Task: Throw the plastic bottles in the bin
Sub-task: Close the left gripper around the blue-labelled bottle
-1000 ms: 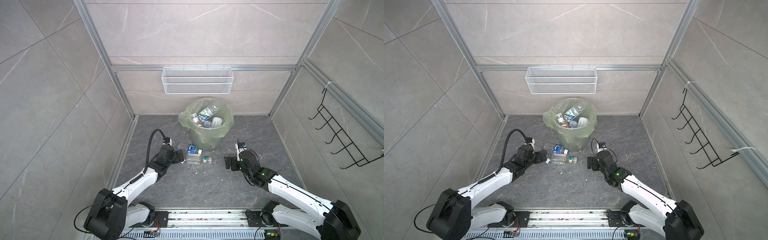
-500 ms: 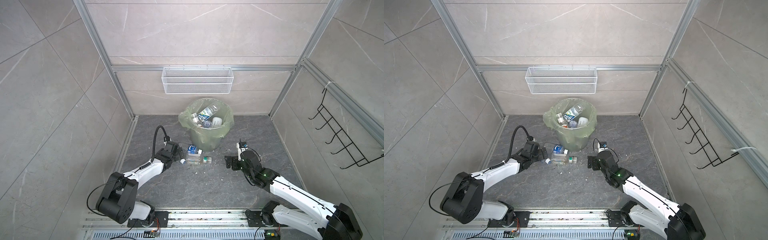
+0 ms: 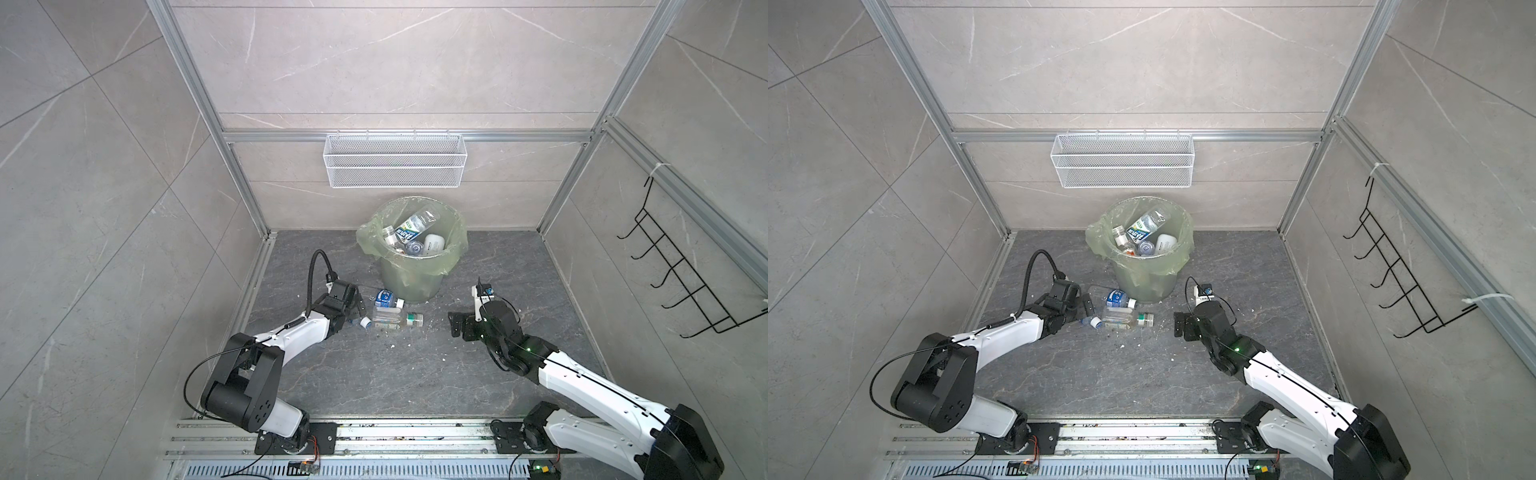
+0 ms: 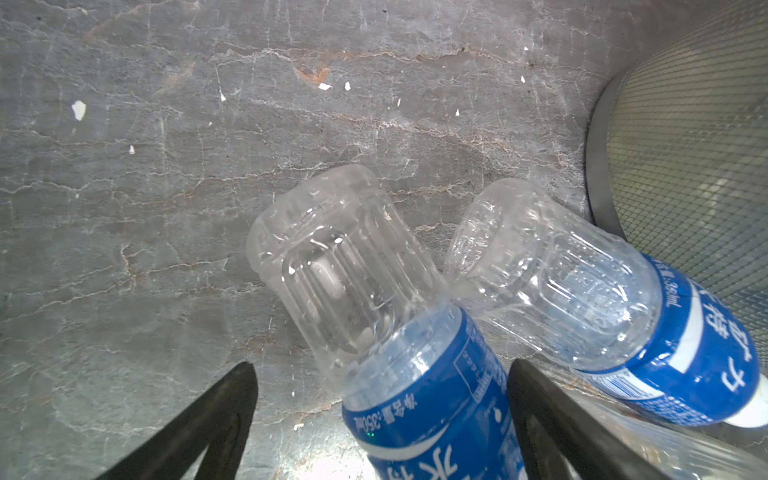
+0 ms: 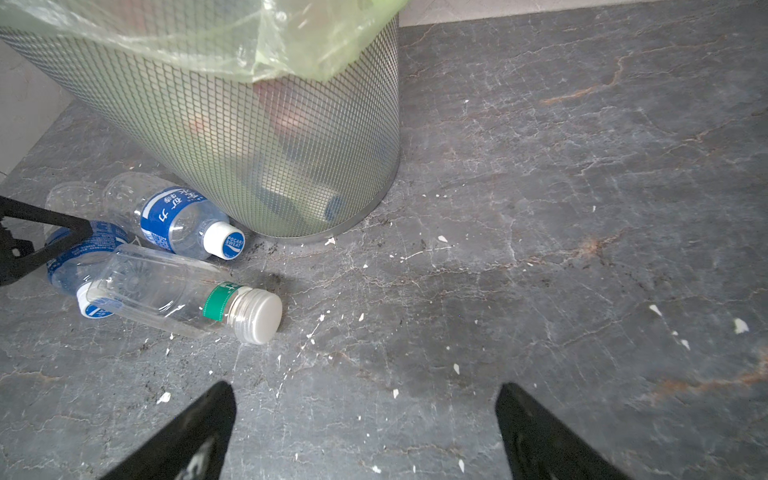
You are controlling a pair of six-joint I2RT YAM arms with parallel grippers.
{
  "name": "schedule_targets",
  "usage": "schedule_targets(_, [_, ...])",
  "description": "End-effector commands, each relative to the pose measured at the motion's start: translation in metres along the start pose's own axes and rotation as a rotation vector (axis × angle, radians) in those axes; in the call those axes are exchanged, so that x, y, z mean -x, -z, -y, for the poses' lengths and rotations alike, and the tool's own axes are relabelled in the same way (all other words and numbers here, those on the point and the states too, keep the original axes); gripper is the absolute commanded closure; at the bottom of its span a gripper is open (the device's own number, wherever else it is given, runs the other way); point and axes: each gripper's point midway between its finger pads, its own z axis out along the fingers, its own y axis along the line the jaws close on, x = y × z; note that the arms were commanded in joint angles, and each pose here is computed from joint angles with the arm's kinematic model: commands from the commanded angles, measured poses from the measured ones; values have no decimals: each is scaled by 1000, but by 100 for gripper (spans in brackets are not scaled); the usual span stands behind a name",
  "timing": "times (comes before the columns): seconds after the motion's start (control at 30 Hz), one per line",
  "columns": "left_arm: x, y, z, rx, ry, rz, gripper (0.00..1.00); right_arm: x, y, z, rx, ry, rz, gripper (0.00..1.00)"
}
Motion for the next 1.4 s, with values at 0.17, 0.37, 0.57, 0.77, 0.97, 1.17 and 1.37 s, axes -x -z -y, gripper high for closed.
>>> schedule_targets(0.17, [-9,-1,-11,9,13,-28,9,0,-5,-5,16,4,-7,0])
schedule_targets(0.37, [-9,-5,-12,-12,20,-47,9,-2,-8,-8,26,7,-21,0])
schedule_targets(0.57, [-4,-3,-13,-10,15,-41,9,-5,-12,-8,22,11,-38,0])
schedule_targets(0.77, [-15,-15,-15,-27,38,-91,9,-6,-13,-9,23,13,-42,0])
schedule_targets(0.97, [-24,-22,-21,-19,48,-109,10,-6,-13,-9,21,14,-43,0])
schedule_targets(1.17, [-29,-26,-23,-17,50,-121,17,-7,-15,-8,16,14,-48,0])
schedule_targets(1.37, [-26,-19,-23,-36,49,-92,24,-6,-16,-6,5,13,-46,0])
